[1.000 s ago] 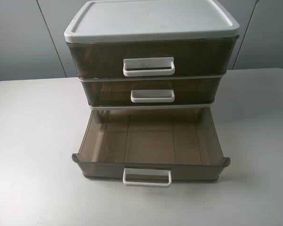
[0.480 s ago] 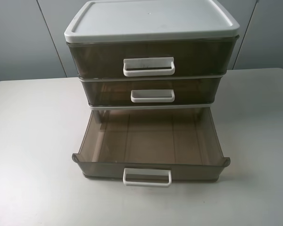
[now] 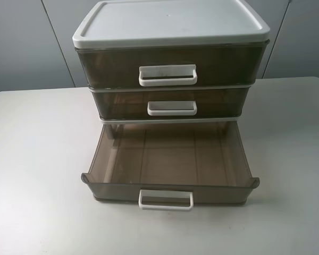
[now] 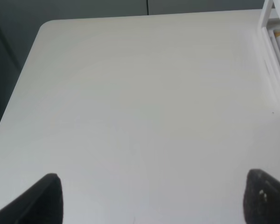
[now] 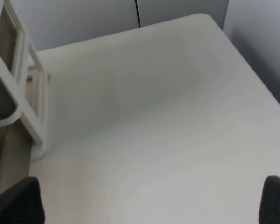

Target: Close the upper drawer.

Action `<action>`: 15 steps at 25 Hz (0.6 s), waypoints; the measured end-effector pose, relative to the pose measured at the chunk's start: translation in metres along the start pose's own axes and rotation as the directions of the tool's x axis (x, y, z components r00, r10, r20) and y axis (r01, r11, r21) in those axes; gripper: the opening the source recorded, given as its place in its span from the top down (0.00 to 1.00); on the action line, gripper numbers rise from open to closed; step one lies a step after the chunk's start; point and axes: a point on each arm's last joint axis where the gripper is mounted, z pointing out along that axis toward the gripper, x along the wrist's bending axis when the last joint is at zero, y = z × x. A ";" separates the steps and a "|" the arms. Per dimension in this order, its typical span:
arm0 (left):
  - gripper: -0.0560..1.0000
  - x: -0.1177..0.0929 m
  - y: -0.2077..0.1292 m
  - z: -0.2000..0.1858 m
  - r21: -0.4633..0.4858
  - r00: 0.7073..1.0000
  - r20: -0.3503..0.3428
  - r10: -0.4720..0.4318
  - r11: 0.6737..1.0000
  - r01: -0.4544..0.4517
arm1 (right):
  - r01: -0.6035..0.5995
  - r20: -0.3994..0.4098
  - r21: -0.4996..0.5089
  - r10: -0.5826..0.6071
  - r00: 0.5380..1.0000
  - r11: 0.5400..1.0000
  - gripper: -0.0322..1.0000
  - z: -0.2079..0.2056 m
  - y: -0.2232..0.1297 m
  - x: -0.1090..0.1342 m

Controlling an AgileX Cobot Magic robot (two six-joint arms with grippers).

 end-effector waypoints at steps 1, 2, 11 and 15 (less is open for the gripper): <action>0.25 0.000 0.000 0.000 0.000 1.000 0.000 0.000 1.000 0.000 | -0.001 0.005 -0.001 0.001 1.000 1.000 0.29 0.000 0.000 0.001; 0.25 0.000 0.000 0.000 0.000 1.000 0.000 0.000 1.000 0.000 | 0.000 0.006 -0.002 0.000 1.000 1.000 0.29 0.000 0.000 0.001; 0.25 0.000 0.000 0.000 0.000 1.000 0.000 0.005 1.000 -0.005 | 0.004 0.013 -0.002 -0.004 1.000 1.000 0.29 0.000 0.000 0.001; 0.25 0.000 0.000 0.000 0.000 1.000 0.000 0.005 1.000 -0.005 | 0.004 0.010 -0.002 -0.004 1.000 1.000 0.29 0.000 0.000 0.002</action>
